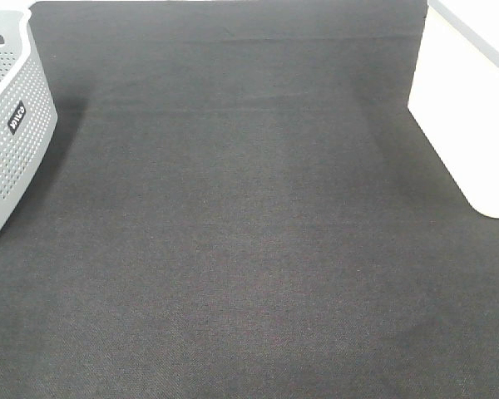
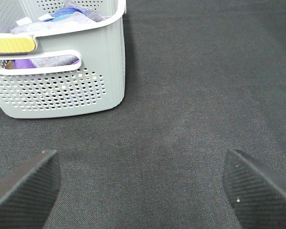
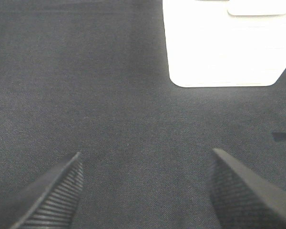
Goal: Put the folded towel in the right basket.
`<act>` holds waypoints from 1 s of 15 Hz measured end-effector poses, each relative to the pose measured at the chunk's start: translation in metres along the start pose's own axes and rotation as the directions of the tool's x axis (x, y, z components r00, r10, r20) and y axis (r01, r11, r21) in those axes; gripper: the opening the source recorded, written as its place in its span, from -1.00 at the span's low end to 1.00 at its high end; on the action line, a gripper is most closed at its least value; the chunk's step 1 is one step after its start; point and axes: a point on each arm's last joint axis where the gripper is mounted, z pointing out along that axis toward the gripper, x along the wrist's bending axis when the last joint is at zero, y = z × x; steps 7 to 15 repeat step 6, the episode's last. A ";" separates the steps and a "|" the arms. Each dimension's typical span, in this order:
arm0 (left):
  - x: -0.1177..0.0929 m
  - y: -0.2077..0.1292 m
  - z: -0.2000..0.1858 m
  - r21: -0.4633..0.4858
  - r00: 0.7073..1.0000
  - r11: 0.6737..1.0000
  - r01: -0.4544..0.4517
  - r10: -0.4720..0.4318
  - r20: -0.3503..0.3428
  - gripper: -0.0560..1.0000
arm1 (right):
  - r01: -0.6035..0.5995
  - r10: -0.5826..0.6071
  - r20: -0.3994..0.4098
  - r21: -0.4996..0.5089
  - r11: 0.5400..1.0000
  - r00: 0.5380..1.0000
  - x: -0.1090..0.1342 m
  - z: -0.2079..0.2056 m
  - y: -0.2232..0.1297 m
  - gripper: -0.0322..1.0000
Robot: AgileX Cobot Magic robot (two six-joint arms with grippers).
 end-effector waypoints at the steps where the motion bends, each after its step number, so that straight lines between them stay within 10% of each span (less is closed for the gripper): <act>1: 0.000 0.000 0.000 0.000 1.000 1.000 0.000 0.000 0.000 0.76 | 0.000 0.000 0.000 0.000 1.000 1.000 0.000 0.000 0.000 0.40; 15: 0.000 0.000 0.000 0.000 1.000 1.000 0.000 0.000 0.000 0.76 | 0.000 0.000 0.000 0.000 1.000 1.000 0.000 0.000 0.000 0.40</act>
